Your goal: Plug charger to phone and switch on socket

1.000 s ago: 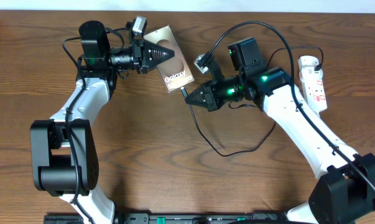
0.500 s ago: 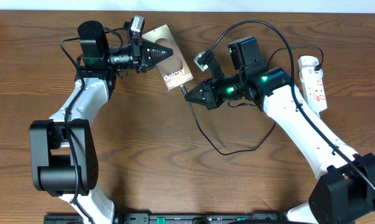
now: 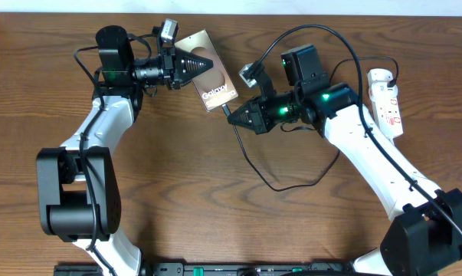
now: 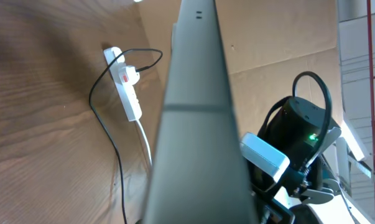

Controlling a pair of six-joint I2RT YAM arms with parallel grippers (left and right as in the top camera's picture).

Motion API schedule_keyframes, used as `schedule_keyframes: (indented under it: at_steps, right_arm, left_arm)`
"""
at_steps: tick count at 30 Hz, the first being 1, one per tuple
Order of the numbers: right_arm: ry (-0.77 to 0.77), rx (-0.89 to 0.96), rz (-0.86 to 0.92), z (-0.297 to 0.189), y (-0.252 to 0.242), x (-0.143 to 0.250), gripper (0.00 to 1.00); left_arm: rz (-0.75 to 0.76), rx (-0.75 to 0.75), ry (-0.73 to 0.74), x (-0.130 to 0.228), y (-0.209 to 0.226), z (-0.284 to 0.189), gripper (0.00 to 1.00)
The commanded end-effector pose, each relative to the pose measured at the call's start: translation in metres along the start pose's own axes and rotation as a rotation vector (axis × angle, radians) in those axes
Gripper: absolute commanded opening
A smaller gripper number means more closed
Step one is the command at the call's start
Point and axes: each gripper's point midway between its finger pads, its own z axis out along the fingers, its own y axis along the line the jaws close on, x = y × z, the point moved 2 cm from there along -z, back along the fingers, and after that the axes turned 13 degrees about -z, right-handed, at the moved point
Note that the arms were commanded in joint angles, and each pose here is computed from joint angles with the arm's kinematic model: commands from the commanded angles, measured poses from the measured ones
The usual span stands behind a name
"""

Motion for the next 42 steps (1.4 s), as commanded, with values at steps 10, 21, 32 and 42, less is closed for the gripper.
schedule_keyframes:
  at_steps: [10,21,32,42]
  right_arm:
    - [-0.044,0.057,0.003,-0.040,-0.010,-0.005,0.41]
    - [-0.128,0.259,0.080,-0.118,-0.036,0.000,0.56]
    - [-0.092,0.349,0.134,-0.127,-0.052,0.013,0.61]
    - [-0.051,0.430,0.170,-0.131,-0.062,0.023,0.65]
  left_arm:
    - [0.013,0.027,0.100,0.015,-0.006,0.006,0.07]
    - [0.015,0.025,0.070,0.004,-0.018,0.002,0.07]
    - [-0.028,-0.003,-0.200,-0.052,-0.053,-0.005,0.07]
    - [-0.150,-0.210,-0.154,-0.022,0.014,0.022,0.07]
